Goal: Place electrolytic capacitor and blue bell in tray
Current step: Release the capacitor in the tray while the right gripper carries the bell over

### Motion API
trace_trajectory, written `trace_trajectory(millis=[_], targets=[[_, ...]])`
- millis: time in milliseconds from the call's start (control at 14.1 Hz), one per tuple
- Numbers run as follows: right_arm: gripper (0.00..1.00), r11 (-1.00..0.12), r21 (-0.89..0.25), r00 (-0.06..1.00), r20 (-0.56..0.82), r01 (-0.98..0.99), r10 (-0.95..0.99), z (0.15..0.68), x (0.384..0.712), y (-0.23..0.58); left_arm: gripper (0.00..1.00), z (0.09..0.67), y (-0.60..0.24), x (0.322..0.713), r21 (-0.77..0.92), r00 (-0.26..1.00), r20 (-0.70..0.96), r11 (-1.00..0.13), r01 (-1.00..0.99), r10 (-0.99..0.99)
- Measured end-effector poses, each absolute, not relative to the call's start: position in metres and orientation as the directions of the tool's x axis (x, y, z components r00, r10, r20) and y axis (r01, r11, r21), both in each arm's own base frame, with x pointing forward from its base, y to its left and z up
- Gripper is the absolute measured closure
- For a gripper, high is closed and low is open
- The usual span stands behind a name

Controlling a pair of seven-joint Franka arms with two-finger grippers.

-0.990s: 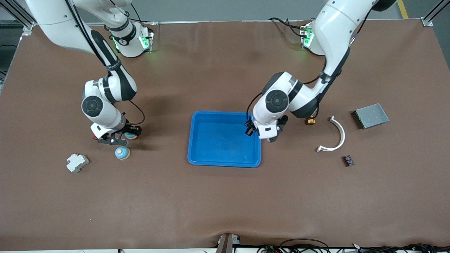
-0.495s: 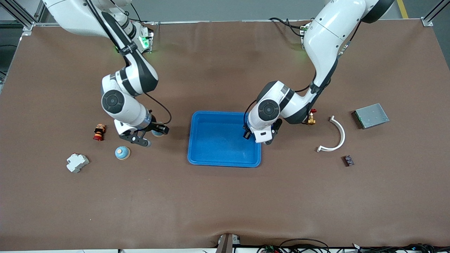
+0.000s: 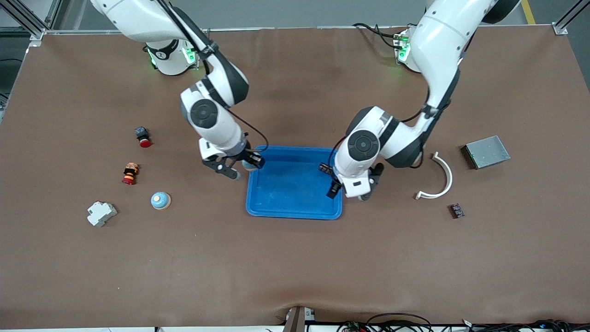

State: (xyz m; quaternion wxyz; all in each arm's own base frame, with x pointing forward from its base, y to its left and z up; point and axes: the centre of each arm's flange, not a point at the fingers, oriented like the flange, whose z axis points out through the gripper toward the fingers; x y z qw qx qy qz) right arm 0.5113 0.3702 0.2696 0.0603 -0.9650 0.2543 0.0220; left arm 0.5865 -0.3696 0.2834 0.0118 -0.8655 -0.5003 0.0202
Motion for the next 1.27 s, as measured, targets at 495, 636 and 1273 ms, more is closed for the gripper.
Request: trace_trajectory(millis=[495, 636, 1273], targets=[[0.33, -0.833, -0.046, 0.835, -0.032, -0.551, -0.550, 0.196, 0.514, 0.434, 0.00, 0.331, -0.124, 0.660, -0.190, 0.530, 0.007, -0.519, 0.833, 0.848], [0.33, -0.834, -0.036, 0.835, -0.039, -0.550, -0.549, 0.182, 0.513, 0.439, 0.00, 0.304, -0.057, 0.666, -0.227, 0.594, -0.040, -0.587, 0.777, 0.803], [0.10, -0.844, -0.036, 0.844, -0.021, -0.536, -0.535, 0.179, 0.515, 0.444, 0.11, 0.200, 0.007, 0.668, -0.171, 0.819, -0.078, -0.817, 0.550, 0.568]])
